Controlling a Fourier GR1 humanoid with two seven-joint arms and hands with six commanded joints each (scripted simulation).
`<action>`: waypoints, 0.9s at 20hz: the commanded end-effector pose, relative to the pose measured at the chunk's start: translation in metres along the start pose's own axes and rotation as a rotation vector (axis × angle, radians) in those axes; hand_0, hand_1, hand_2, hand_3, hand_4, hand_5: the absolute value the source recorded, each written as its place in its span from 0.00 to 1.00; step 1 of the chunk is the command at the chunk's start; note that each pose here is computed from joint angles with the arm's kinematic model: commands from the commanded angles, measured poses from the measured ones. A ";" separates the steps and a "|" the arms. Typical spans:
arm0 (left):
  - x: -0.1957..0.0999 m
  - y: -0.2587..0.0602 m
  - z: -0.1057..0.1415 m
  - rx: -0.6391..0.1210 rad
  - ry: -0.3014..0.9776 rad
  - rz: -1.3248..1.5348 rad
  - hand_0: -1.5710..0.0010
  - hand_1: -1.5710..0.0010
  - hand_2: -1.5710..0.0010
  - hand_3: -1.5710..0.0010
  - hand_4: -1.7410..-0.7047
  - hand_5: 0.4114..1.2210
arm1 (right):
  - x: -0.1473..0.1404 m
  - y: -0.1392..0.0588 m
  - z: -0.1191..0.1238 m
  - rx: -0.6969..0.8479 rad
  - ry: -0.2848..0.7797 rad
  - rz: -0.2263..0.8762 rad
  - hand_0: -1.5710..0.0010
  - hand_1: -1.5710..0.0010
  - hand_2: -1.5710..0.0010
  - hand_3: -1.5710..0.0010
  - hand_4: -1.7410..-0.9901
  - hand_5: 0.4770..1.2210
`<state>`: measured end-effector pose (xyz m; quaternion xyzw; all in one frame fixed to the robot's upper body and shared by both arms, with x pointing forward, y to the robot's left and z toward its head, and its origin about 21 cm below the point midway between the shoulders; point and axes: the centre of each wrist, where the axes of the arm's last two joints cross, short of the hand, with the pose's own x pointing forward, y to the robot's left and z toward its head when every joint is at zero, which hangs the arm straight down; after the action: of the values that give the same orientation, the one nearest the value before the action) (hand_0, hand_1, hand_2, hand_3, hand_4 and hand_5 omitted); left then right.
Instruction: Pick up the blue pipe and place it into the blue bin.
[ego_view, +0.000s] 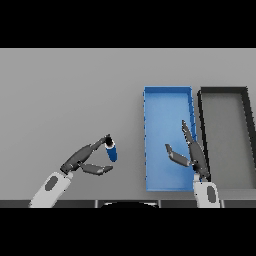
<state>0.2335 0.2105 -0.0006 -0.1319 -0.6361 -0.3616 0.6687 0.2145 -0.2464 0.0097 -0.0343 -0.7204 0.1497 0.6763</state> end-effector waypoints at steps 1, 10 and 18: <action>-0.001 -0.001 -0.002 0.008 -0.013 0.005 1.00 1.00 1.00 1.00 0.49 0.11 | -0.002 0.002 -0.003 -0.005 0.024 0.005 1.00 1.00 1.00 1.00 0.58 0.23; -0.010 -0.025 -0.047 -0.003 -0.042 0.019 1.00 1.00 1.00 1.00 0.55 0.11 | -0.001 -0.001 0.003 -0.008 0.030 0.018 1.00 1.00 1.00 1.00 0.56 0.25; -0.014 -0.043 -0.059 -0.013 -0.087 0.189 0.50 0.44 0.38 0.38 0.22 0.69 | -0.003 -0.002 0.003 -0.010 0.018 0.016 1.00 1.00 1.00 1.00 0.57 0.25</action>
<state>0.2505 0.1472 -0.0352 -0.2115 -0.6471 -0.2947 0.6706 0.2122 -0.2499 0.0076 -0.0448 -0.7146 0.1512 0.6815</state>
